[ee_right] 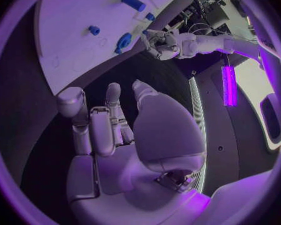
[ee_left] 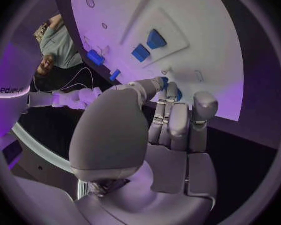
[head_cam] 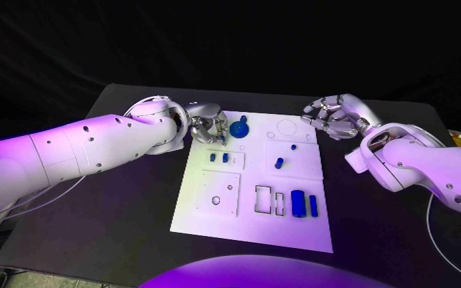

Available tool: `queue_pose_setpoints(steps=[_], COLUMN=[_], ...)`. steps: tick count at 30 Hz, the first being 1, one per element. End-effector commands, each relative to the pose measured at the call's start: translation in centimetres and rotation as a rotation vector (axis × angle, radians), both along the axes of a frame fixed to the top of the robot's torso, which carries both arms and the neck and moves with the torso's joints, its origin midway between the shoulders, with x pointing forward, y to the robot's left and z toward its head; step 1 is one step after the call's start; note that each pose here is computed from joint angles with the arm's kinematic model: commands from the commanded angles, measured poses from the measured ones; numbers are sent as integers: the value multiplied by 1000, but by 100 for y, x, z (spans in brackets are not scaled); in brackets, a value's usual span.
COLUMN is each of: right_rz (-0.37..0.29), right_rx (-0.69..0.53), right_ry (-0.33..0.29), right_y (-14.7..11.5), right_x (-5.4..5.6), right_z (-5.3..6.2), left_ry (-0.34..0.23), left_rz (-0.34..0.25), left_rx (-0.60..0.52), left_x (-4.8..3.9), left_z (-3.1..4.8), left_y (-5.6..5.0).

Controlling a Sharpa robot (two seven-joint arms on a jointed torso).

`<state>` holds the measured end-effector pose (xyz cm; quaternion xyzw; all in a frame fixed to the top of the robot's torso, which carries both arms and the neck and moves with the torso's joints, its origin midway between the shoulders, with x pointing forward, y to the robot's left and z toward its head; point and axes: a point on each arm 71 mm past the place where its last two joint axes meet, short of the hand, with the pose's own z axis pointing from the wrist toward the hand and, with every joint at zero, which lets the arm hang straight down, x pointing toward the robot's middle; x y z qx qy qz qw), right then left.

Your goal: Assemble the parts on the task board

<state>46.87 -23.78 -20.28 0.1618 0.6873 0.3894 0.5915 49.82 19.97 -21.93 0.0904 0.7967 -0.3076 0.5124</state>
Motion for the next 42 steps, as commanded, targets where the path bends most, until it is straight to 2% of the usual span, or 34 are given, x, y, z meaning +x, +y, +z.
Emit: queue_pose_setpoints(steps=[1,12,42], right_rz=[13,13,12], right_rx=[-1,-1,-2], right_ry=[-5,-5,-3], right_y=[15,18,16], right_x=[-6,-5,-6], right_z=[0,-2,-5], left_ry=[23,40,33], left_rz=[-11,-16,-33], left_rx=[8,30,68], left_x=[-8,-14,-22], left_z=[-25,-89,-127], left_y=[-27,-41,-74])
